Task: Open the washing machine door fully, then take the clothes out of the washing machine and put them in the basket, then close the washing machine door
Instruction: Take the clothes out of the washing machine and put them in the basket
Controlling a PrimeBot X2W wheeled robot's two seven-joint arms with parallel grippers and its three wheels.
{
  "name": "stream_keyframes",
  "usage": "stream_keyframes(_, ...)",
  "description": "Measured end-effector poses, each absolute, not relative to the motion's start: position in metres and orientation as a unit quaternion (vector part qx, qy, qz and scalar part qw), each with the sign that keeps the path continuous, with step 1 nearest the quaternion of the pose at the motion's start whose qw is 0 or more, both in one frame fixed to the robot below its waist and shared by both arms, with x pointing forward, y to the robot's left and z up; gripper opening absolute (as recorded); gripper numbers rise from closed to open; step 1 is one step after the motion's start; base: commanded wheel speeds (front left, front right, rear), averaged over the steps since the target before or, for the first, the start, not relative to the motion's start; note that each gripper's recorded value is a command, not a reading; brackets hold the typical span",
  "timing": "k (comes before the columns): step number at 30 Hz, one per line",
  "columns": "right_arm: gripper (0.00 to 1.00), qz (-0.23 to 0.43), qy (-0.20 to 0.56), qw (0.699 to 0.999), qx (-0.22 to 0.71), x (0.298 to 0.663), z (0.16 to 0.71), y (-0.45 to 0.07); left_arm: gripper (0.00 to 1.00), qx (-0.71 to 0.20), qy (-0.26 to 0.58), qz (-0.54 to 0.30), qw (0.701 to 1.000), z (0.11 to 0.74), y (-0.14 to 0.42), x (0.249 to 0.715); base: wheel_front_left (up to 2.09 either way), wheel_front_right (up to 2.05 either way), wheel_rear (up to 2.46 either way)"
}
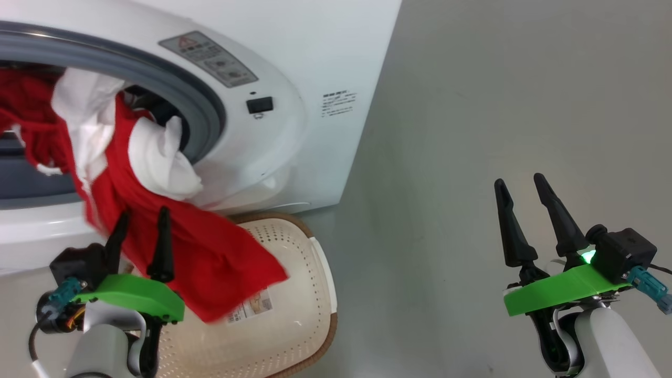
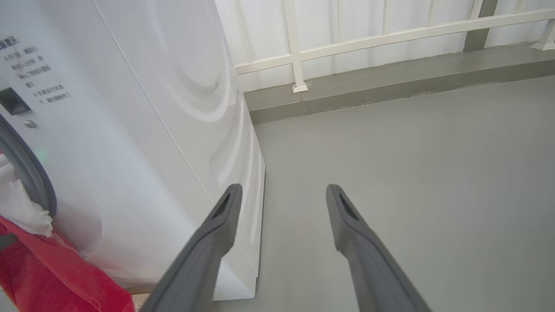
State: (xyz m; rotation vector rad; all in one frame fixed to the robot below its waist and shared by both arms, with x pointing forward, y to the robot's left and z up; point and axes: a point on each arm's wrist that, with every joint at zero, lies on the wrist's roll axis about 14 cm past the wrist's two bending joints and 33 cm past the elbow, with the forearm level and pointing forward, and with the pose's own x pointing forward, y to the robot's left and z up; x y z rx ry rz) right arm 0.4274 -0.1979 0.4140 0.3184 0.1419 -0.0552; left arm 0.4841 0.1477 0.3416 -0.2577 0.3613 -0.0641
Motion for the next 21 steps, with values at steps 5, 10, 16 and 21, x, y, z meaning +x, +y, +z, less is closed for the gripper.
stream_keyframes(5, 1.00, -0.015, 0.065, 0.986, 0.156, 0.431, 0.419, -0.190, 1.00, -0.124, 0.144, -0.018, 0.982, 0.365, 0.160, 0.480, 0.00, 0.00, 0.00)
stream_keyframes(10, 1.00, -0.003, 0.058, 0.986, 0.156, 0.433, 0.424, -0.183, 1.00, -0.120, 0.114, -0.006, 0.986, 0.386, 0.170, 0.473, 0.00, 0.00, 0.00)
stream_keyframes(16, 1.00, 0.007, 0.063, 0.986, 0.157, 0.430, 0.423, -0.175, 1.00, -0.109, 0.081, 0.010, 0.991, 0.408, 0.186, 0.463, 0.00, 0.00, 0.00)
stream_keyframes(21, 1.00, 0.015, 0.069, 0.986, 0.153, 0.425, 0.421, -0.171, 1.00, -0.105, 0.071, 0.018, 0.992, 0.416, 0.195, 0.447, 0.00, 0.00, 0.00)
